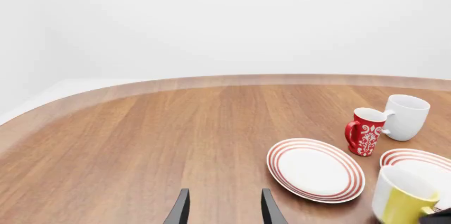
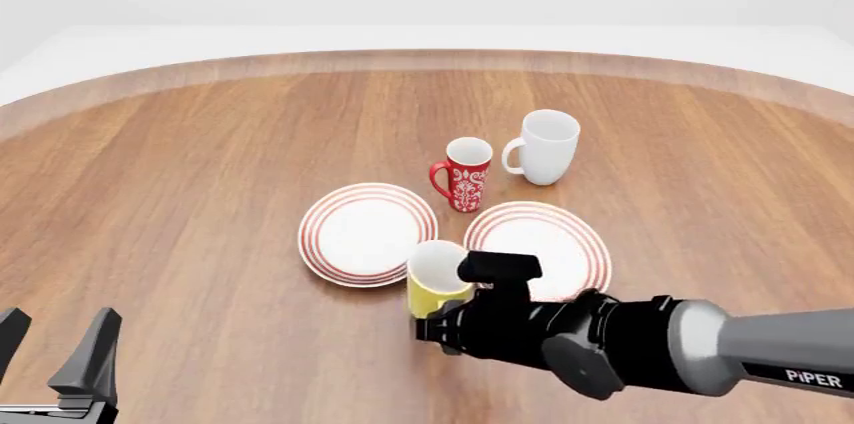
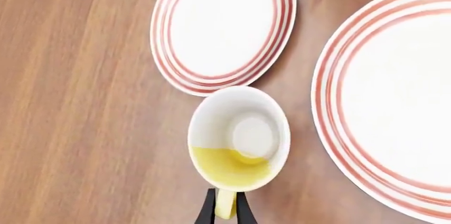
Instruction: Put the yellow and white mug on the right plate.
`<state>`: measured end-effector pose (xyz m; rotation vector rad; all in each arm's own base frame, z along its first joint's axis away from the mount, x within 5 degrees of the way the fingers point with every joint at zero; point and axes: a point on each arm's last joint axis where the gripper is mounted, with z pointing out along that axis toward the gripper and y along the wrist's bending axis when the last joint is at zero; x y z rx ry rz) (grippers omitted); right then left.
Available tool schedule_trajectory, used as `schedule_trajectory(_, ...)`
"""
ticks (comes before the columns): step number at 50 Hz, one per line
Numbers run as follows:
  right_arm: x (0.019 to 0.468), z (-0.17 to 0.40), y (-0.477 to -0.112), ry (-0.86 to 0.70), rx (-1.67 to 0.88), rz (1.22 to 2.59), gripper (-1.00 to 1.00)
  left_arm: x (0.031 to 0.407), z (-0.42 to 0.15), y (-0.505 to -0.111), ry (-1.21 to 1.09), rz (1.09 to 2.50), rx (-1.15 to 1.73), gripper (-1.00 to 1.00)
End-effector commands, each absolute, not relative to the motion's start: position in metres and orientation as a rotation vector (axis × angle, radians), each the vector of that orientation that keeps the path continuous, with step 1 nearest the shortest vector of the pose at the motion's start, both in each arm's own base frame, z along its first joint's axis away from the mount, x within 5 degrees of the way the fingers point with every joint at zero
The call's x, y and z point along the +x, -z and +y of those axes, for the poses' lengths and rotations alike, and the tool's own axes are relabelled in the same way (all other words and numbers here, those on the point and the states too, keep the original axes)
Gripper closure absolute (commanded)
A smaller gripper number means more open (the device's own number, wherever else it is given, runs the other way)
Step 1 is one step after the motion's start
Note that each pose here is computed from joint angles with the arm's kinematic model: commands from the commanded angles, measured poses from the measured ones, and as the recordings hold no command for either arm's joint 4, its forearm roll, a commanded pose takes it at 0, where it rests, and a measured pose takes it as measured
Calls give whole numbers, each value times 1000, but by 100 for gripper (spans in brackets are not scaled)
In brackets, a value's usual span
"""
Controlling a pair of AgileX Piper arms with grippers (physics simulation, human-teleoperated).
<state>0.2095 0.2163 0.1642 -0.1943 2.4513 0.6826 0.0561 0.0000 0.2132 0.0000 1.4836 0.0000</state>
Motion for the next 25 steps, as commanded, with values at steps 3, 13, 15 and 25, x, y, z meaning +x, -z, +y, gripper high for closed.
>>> schedule_trajectory(3, 218, 214, -182, -655, -230, 2425, 100, 56, 0, -213, 0, 1484, 0, -100)
schedule_trajectory(13, 222, 217, -198, -645, -268, 2405, 100, 56, 0, -213, 0, 1484, 0, -100)
schedule_trajectory(15, 224, 216, -201, -637, -276, 2397, 100, 56, 0, -213, 0, 1484, 0, -100)
schedule_trajectory(25, 230, 208, -212, -608, -294, 2372, 100, 56, 0, -213, 0, 1484, 0, -100)
